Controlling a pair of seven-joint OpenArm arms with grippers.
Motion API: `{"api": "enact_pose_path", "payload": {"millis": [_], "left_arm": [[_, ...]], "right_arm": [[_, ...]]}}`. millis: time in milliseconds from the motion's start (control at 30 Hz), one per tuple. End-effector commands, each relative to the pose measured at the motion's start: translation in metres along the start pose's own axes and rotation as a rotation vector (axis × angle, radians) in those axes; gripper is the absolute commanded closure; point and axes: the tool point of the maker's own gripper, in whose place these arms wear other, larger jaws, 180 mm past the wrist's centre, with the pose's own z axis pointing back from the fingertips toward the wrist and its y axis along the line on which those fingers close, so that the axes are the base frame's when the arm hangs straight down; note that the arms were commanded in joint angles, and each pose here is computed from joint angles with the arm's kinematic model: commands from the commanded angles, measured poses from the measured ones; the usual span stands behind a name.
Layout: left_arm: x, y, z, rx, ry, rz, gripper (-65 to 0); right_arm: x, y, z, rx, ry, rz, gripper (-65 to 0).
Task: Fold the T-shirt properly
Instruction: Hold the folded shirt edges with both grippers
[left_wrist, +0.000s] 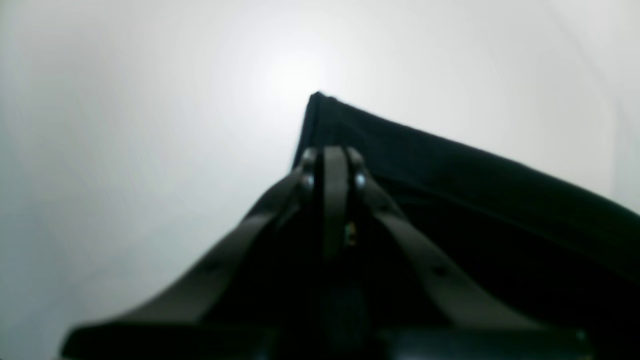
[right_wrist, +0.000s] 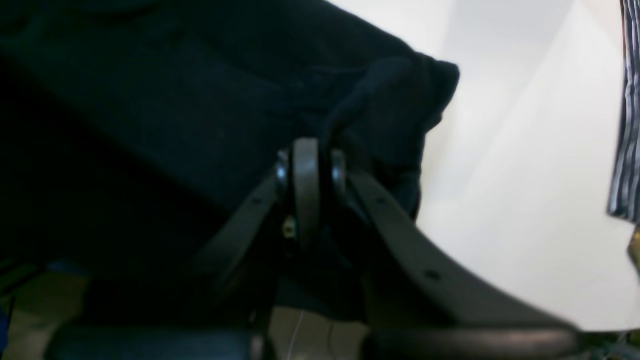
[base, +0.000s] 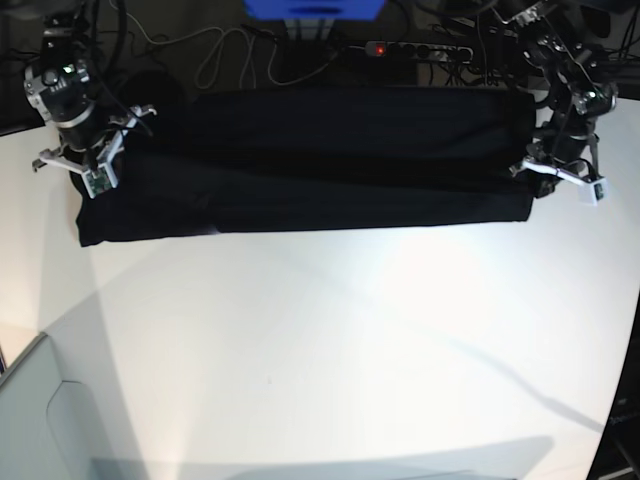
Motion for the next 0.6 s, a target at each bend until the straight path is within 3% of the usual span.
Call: {"api": "enact_pose_path", "payload": {"millis": [0,567], "left_arm": [[0.015,-0.001,0.003,-0.005,-0.047,-0.016,0.0],[-0.018,0.011,-0.001,0.008,0.04,0.021,0.0]], "right_arm": [[0.002,-0.004,0.001,-0.004,-0.011,0.014,0.0],[-0.022,-0.001,-0.003,0.014,0.051,-0.005,-0.1]]}}
